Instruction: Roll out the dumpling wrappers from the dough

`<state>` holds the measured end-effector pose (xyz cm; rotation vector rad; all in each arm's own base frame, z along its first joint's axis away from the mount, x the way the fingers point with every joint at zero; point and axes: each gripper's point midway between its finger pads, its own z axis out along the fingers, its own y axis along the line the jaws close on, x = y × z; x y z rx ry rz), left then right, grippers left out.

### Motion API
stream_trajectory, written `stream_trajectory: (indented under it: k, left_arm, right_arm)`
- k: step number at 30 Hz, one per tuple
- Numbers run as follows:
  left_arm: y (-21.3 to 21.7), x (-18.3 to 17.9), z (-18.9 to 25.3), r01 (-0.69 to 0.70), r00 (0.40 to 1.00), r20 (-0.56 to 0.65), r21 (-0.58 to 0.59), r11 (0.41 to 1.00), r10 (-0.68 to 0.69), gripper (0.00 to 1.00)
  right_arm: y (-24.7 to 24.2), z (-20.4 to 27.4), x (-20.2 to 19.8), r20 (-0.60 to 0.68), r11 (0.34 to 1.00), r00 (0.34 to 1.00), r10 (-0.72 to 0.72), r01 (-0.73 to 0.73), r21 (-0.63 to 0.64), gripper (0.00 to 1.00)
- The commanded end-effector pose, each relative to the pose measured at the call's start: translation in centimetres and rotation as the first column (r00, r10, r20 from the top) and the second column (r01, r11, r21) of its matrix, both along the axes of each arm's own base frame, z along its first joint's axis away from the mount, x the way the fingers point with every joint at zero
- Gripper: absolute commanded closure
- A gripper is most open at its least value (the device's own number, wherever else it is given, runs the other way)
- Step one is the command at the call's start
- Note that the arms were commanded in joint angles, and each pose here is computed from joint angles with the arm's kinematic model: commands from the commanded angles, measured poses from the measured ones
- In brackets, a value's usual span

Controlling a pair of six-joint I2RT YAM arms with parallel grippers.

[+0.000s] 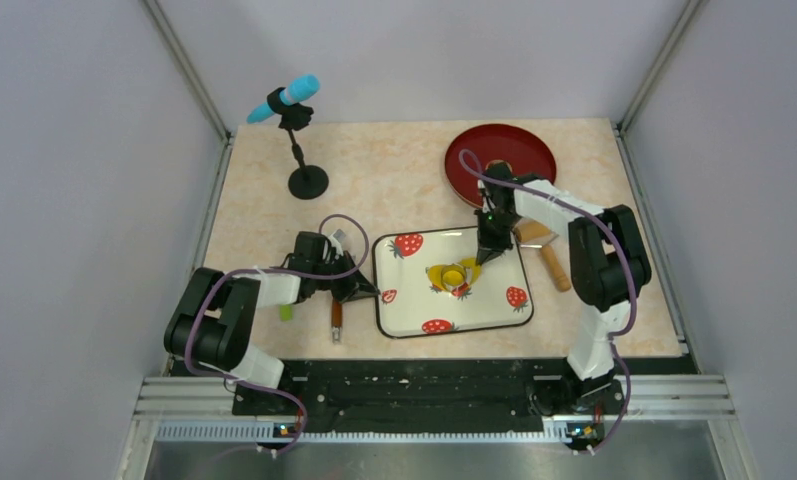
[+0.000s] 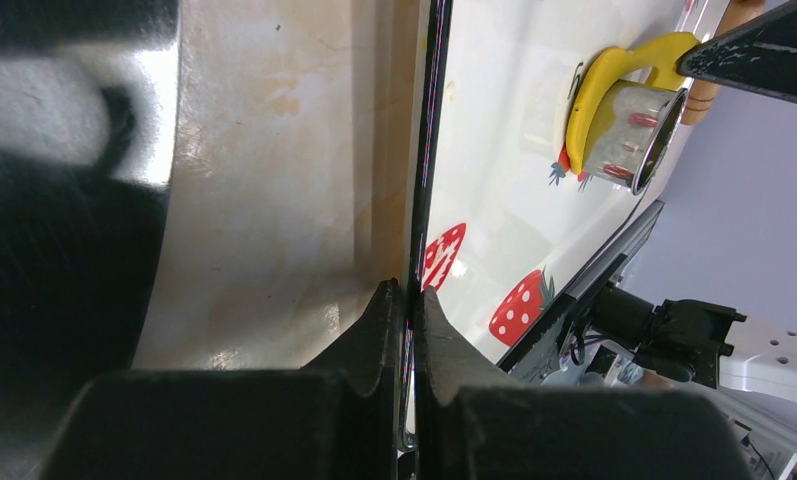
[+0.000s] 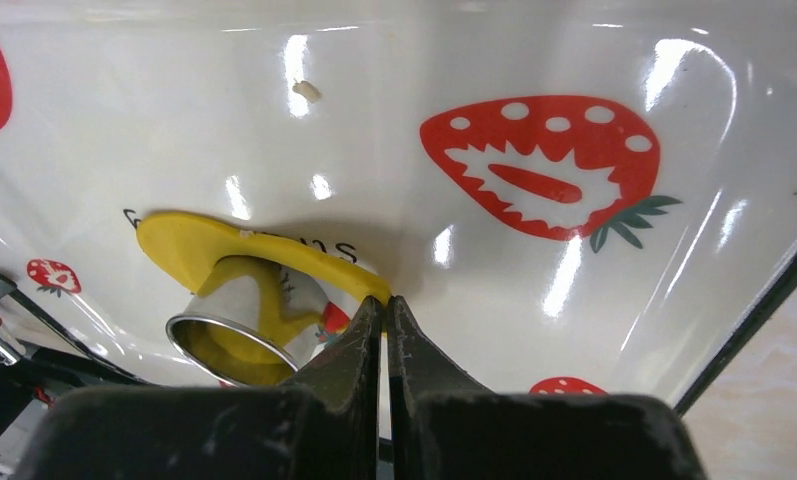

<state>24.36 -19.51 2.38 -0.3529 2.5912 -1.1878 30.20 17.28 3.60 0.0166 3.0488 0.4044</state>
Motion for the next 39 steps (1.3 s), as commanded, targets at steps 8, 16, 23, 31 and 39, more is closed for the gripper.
stream_trajectory:
  k: [8,16,23,31,39]
  left_arm:
    - [0.7,0.3,-1.2,-0.026,1.000,-0.008,0.057,0.998,0.026,1.00]
    - [0.7,0.3,-1.2,-0.026,1.000,-0.007,0.057,0.998,0.026,1.00]
    - [0.7,0.3,-1.2,-0.025,1.000,-0.009,0.056,0.998,0.025,1.00]
    - [0.6,0.3,-1.3,-0.022,1.000,-0.012,0.054,0.998,0.023,1.00]
    - [0.6,0.4,-1.3,-0.021,1.000,-0.011,0.054,0.998,0.022,1.00]
  right_arm:
    - [1.0,1.9,3.8,0.065,1.000,0.998,0.026,-0.027,0.012,1.00]
    - [3.5,3.0,4.4,0.067,0.996,0.996,0.061,-0.065,0.059,1.00]
    - [7.2,4.5,4.7,0.084,0.987,0.989,0.119,-0.127,0.097,1.00]
    - [11.3,6.3,3.7,0.093,0.968,0.975,0.204,-0.215,0.133,1.00]
    - [13.8,8.1,1.8,0.111,0.946,0.960,0.259,-0.275,0.174,1.00]
